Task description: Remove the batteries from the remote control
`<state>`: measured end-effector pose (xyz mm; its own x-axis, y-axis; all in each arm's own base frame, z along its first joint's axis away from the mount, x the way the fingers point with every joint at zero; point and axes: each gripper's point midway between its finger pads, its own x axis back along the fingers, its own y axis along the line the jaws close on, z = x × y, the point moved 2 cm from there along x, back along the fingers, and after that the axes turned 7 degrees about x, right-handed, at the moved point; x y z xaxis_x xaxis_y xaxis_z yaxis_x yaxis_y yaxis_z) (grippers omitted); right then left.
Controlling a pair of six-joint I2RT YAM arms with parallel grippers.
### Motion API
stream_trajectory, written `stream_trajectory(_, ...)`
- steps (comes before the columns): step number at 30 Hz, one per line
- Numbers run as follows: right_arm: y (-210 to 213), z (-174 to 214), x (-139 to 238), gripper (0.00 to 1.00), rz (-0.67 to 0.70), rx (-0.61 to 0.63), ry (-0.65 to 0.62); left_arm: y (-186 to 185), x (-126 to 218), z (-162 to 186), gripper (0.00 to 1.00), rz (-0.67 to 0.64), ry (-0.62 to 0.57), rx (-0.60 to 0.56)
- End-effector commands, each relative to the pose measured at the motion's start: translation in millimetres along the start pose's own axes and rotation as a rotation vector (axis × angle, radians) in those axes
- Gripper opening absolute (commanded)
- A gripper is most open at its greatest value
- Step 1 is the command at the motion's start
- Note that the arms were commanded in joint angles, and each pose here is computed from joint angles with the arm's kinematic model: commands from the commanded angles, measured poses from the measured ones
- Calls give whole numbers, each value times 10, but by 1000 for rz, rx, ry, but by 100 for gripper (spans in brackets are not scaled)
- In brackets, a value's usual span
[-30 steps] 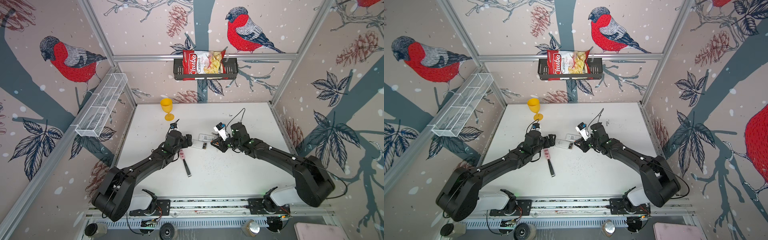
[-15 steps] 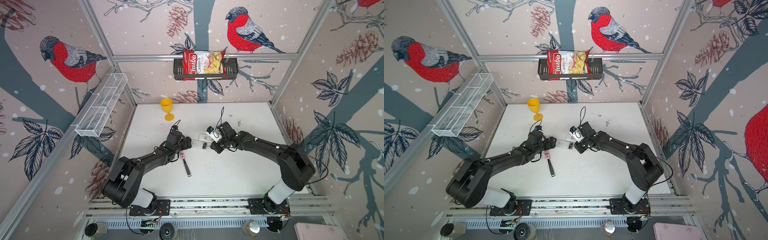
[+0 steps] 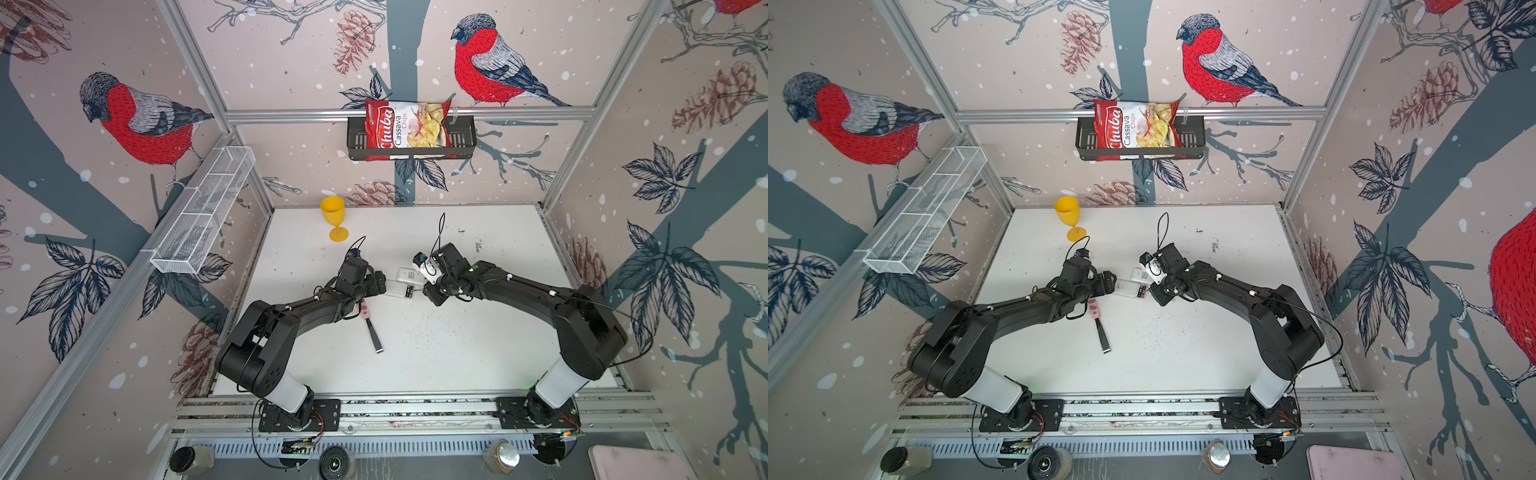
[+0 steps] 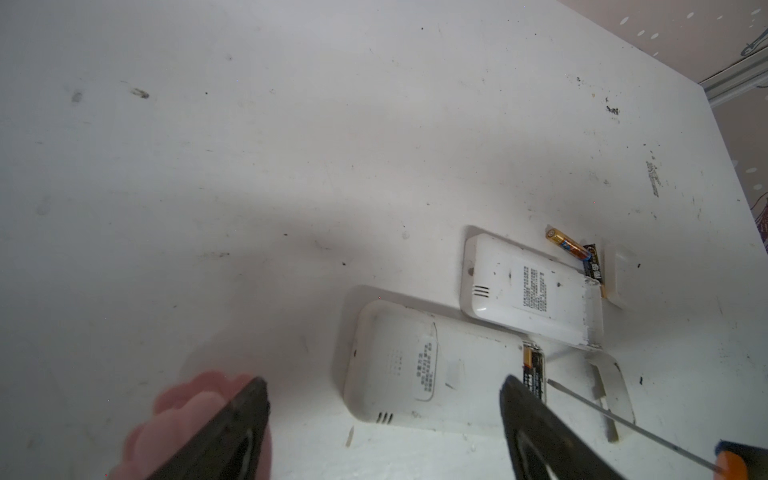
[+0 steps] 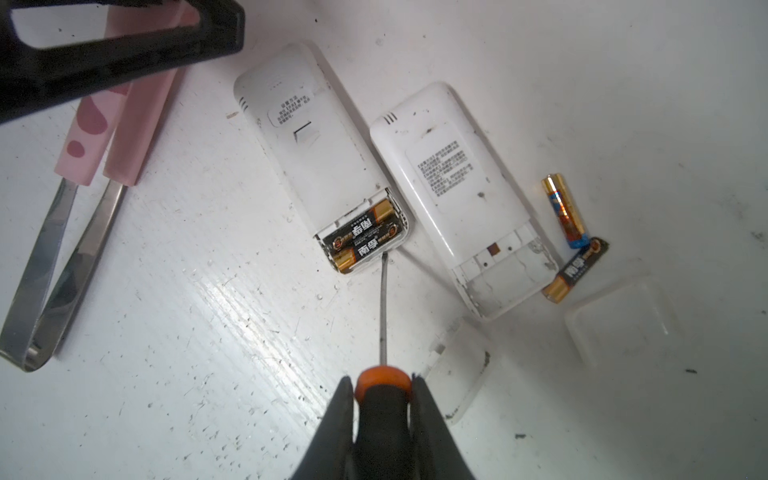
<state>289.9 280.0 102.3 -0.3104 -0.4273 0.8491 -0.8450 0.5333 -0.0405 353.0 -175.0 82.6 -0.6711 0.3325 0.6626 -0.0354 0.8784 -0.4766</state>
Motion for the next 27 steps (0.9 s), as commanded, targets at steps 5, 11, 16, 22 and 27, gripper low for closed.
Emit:
stream_trajectory(5, -9, -67, 52, 0, 8, 25, -33, -15, -55, 12, 83, 8, 18, -13)
stream_trajectory(11, 15, -129, 137, 0, 0, 29, -74, -15, -89, 31, 82, 9, 27, -11)
stream_trajectory(16, 19, -84, 79, 0, -6, 26, -55, -22, -108, 33, 82, 13, 31, -9)
stream_trajectory(22, 64, -50, -18, 0, -32, 25, -45, -11, -146, 60, 78, 12, 40, -7)
stream_trajectory(27, 79, -58, -44, 0, -38, 28, -44, -6, -214, 104, 74, 19, 58, -4)
